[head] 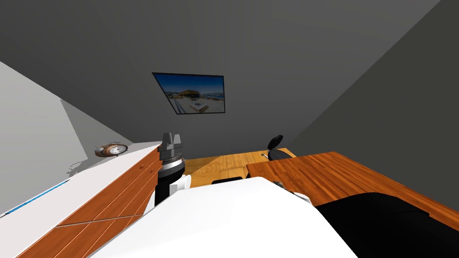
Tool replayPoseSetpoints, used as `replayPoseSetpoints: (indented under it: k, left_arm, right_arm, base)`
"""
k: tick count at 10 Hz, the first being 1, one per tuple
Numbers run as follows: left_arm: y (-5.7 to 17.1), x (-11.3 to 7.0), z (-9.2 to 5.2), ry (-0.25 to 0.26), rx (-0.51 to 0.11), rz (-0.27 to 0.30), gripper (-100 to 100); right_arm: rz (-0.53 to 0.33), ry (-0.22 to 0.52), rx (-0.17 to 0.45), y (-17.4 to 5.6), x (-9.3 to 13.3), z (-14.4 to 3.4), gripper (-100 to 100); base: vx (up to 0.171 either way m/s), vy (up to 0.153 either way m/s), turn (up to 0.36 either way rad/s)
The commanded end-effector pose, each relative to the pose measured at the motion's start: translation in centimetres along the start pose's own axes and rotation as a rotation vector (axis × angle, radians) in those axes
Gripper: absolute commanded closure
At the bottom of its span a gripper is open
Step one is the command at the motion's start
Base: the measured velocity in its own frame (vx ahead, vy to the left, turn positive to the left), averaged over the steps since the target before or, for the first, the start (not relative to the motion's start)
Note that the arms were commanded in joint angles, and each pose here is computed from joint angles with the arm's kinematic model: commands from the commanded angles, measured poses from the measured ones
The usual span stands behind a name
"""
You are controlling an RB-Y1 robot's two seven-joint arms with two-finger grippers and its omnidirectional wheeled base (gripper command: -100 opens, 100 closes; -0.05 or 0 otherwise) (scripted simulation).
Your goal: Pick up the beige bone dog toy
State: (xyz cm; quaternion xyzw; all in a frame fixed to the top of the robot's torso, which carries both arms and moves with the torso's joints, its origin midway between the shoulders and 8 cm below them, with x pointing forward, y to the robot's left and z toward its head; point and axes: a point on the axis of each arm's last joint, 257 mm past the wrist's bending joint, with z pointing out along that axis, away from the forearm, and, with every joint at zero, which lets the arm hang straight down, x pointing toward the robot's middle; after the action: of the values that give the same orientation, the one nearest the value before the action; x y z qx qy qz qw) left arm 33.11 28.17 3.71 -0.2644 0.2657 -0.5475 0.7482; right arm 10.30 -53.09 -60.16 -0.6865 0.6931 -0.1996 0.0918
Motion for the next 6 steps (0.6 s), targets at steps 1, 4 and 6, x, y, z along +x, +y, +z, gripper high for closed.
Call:
replayPoseSetpoints:
  k: [1, 4, 6]
  left_arm:
    - [0.00, 0.00, 0.00, 0.000, 0.000, 0.000, 0]
    - [0.00, 0.01, 0.00, 0.000, 0.000, 0.000, 0]
    - [0.00, 0.01, 0.00, 0.000, 0.000, 0.000, 0]
  right_arm:
    - [-0.063, 0.007, -0.007, -0.73, -0.74, 1.06, -100]
    - [-0.256, 0.001, -0.024, -0.94, -0.80, 1.33, -100]
    - [-0.372, -0.005, -0.041, -0.47, -0.83, 1.32, -100]
  base:
    - [-0.076, -0.083, -0.108]
    - [-0.009, -0.012, 0.019]
    - [0.007, 0.008, -0.002]
